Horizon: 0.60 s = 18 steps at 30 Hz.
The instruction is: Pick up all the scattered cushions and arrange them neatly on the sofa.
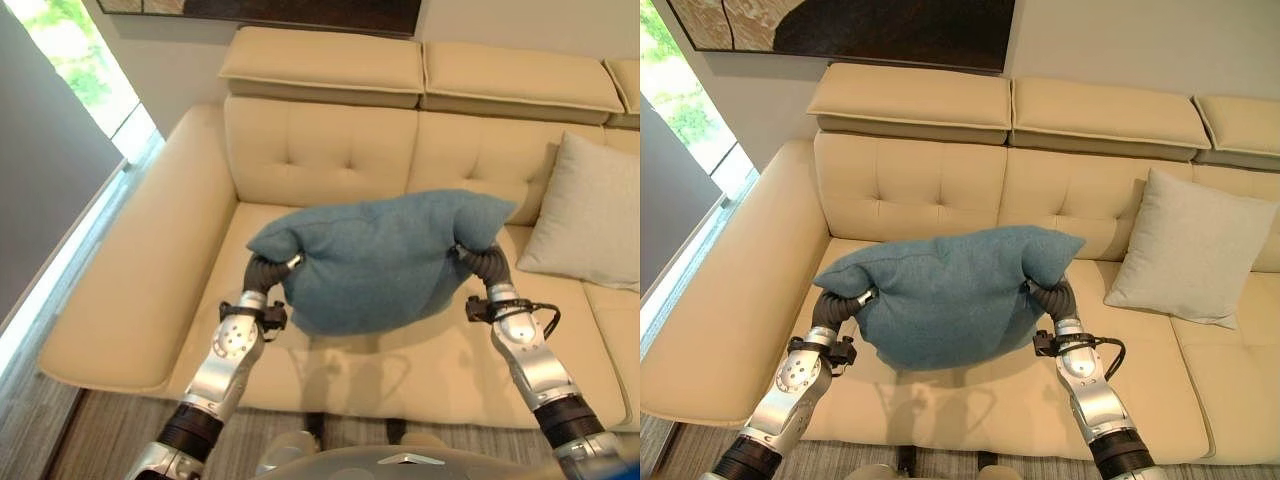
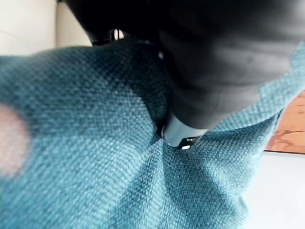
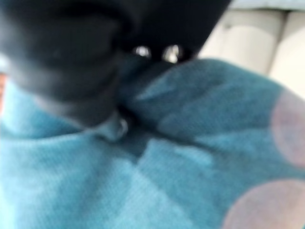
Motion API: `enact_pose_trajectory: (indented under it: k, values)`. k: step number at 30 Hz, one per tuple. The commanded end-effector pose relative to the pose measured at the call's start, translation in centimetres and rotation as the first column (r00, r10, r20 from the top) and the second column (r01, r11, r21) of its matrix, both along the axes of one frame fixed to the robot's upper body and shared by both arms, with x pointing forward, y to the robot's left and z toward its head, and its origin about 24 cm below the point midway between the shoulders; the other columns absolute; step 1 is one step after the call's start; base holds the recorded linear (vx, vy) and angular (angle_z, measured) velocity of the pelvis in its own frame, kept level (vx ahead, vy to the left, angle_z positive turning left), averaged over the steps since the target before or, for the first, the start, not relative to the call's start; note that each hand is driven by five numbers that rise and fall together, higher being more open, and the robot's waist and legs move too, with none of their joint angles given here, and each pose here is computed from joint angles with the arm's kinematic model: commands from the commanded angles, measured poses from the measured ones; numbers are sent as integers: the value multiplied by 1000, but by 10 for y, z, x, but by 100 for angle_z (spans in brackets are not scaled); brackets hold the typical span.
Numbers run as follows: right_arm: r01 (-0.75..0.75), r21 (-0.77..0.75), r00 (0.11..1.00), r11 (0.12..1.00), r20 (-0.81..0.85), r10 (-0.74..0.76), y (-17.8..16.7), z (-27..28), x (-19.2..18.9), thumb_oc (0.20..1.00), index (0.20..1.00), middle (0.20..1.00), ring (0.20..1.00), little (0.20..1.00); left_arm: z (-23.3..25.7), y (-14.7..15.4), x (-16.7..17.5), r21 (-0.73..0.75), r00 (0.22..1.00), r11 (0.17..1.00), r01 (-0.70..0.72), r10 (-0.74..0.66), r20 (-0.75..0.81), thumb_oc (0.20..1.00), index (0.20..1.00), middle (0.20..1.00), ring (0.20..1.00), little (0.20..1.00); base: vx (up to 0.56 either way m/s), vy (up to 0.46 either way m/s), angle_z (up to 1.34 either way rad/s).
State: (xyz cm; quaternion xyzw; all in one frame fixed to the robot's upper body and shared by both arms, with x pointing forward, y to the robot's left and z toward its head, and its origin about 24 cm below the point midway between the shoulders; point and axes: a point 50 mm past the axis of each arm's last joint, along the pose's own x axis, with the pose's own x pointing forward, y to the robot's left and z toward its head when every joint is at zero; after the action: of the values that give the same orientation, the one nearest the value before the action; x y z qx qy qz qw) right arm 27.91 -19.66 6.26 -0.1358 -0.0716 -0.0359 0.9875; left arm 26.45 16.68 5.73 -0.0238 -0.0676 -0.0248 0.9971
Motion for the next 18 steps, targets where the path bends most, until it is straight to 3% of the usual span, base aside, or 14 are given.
enact_pose_trajectory:
  k: [1, 6, 18]
  values:
    - [-110, -47, 902, 993, 414, 119, 32, 96, 27, 200, 200, 200, 200, 200, 95, -42, 24, -3, 890, 993, 122, -108, 442, 200, 200, 200, 200, 200, -58, -9, 2]
    - [-87, -93, 815, 992, 566, 124, 50, 162, 54, 200, 200, 200, 200, 200, 154, -60, 58, 17, 809, 998, 62, -60, 584, 200, 200, 200, 200, 200, -123, -8, 5]
    - [38, -68, 737, 997, 675, 17, 70, 248, 90, 200, 200, 200, 200, 200, 226, -77, 99, 42, 754, 997, -67, 23, 657, 200, 200, 200, 200, 200, -36, 19, -4]
